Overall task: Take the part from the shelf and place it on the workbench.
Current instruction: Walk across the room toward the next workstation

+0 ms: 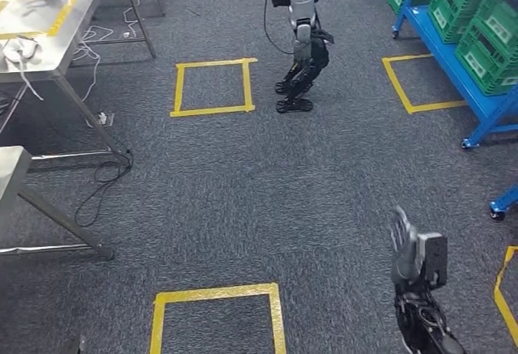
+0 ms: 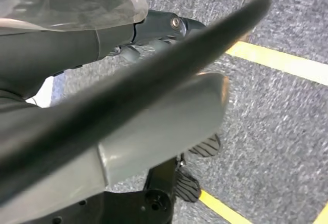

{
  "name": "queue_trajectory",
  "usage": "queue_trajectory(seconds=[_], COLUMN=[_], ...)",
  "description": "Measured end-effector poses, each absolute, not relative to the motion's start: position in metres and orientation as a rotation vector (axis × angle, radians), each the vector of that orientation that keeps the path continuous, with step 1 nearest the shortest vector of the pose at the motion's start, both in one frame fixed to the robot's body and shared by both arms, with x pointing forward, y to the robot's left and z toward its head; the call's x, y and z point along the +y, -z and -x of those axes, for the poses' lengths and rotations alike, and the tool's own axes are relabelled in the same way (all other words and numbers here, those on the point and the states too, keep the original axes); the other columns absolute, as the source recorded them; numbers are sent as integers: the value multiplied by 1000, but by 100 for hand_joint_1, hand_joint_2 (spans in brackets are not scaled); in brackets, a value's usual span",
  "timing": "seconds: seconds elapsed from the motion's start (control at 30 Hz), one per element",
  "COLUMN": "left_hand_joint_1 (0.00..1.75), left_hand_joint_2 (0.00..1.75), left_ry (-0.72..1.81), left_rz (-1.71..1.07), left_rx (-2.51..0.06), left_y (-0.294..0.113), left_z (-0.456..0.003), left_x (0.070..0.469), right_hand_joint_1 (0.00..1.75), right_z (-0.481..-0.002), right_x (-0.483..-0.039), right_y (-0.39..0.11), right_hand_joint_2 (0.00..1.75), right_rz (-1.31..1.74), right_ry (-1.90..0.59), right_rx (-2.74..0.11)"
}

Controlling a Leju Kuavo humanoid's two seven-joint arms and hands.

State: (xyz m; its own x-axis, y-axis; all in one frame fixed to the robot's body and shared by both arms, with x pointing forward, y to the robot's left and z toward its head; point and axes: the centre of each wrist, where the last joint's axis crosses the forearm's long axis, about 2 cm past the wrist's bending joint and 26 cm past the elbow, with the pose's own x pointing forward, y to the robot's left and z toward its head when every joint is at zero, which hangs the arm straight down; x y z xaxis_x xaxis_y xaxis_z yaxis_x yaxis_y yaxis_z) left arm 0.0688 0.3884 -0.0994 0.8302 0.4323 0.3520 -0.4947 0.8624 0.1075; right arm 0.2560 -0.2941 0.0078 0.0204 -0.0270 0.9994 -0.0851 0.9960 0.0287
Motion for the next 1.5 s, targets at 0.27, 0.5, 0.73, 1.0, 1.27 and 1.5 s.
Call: queue_trajectory(seconds=[0.27, 0.5, 0.73, 1.0, 1.27, 1.5], left_hand_joint_1=[0, 0, 0, 0, 0, 0], left_hand_joint_2=[0, 0, 0, 0, 0, 0], left_ry=[-511, -513, -515, -524, -522, -518], left_rz=[-204, -208, -199, -195, -190, -193], left_rx=[-315, -337, -335, -340, -334, -340], left_y=[100, 98, 99, 99, 100, 99], left_z=[-65, -72, -69, -73, -70, -73], left_x=[388, 391, 388, 386, 383, 385], right_hand_joint_1=[0, 0, 0, 0, 0, 0], right_z=[-178, -145, -118, -97, -84, -80], right_x=[-337, -349, -356, -358, -357, -354], right_y=[64, 82, 91, 98, 101, 102], right_hand_joint_2=[0, 0, 0, 0, 0, 0], right_rz=[53, 111, 139, 145, 145, 130], right_ry=[14, 42, 67, 90, 99, 123], right_rx=[-1151, -979, -865, -747, -700, -667])
